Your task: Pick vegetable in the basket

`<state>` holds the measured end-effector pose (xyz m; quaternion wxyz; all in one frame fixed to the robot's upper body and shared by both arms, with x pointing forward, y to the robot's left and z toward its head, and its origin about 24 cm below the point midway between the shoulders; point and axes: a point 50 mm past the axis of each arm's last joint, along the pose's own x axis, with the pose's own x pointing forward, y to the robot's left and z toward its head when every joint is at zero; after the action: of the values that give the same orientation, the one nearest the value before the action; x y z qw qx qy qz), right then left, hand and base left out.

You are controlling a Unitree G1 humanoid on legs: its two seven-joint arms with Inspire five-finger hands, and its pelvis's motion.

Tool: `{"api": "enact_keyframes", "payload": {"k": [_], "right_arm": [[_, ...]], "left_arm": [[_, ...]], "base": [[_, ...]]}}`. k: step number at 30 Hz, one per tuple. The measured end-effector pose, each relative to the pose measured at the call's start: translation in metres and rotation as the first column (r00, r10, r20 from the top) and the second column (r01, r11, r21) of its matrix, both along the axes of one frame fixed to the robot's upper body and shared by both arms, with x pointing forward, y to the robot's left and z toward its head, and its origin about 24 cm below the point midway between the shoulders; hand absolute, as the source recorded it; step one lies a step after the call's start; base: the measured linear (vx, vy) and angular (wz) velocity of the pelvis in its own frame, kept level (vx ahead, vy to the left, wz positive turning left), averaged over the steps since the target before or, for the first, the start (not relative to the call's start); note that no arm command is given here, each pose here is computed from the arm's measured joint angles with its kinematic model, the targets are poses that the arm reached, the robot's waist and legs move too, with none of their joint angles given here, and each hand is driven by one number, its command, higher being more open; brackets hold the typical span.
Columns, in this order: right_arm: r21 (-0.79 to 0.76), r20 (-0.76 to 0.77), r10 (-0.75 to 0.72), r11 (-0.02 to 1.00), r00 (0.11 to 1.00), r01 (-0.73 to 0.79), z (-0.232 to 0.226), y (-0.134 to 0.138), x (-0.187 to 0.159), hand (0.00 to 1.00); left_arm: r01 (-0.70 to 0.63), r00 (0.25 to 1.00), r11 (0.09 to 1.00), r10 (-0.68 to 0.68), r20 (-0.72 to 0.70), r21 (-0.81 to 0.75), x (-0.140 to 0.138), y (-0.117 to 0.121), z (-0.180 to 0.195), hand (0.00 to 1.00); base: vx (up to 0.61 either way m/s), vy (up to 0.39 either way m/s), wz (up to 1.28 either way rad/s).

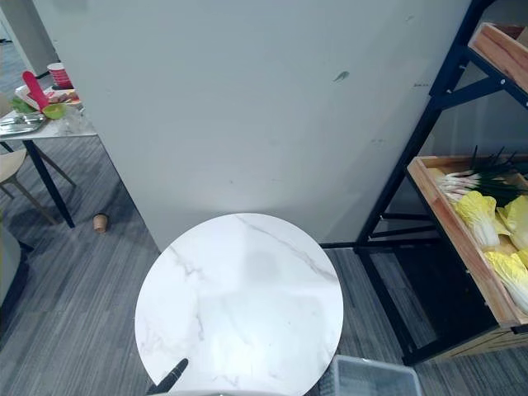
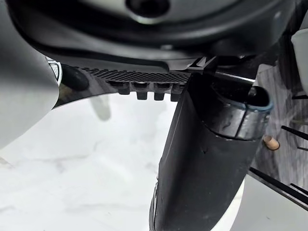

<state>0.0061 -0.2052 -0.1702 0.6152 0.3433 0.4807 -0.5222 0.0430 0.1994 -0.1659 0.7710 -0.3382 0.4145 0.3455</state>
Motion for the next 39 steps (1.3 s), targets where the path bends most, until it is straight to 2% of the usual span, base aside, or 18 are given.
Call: {"api": "enact_keyframes", "payload": {"k": [12,24,30,34,39], "right_arm": [[0.006,0.002,0.167,0.986,0.986,-0.167,-0.001,0.011,0.006,0.00],[0.020,-0.012,0.173,0.985,0.985,-0.173,-0.003,0.013,0.002,0.00],[-0.008,0.079,0.200,0.980,0.977,-0.200,0.000,0.006,0.025,0.00],[-0.011,0.118,0.202,0.979,0.972,-0.202,0.002,0.008,0.037,0.00],[0.002,0.111,0.200,0.980,0.974,-0.201,0.002,0.008,0.034,0.00]], "left_arm": [[0.054,0.998,0.998,-0.055,0.005,0.038,0.001,0.006,0.002,1.00],[0.085,0.996,0.995,-0.084,-0.015,0.057,0.000,0.012,0.002,1.00],[0.027,1.000,0.999,-0.027,-0.013,0.045,-0.003,0.008,0.001,1.00],[0.081,0.995,0.994,-0.085,0.054,0.078,0.023,0.010,0.006,1.00],[0.112,0.988,0.989,-0.121,0.094,0.097,0.035,0.005,0.008,1.00]], "base": [[-0.03,-0.051,0.14],[0.00,0.000,-0.07],[0.02,-0.005,-0.91],[0.03,0.077,-0.56],[-0.03,0.077,-0.20]]}}
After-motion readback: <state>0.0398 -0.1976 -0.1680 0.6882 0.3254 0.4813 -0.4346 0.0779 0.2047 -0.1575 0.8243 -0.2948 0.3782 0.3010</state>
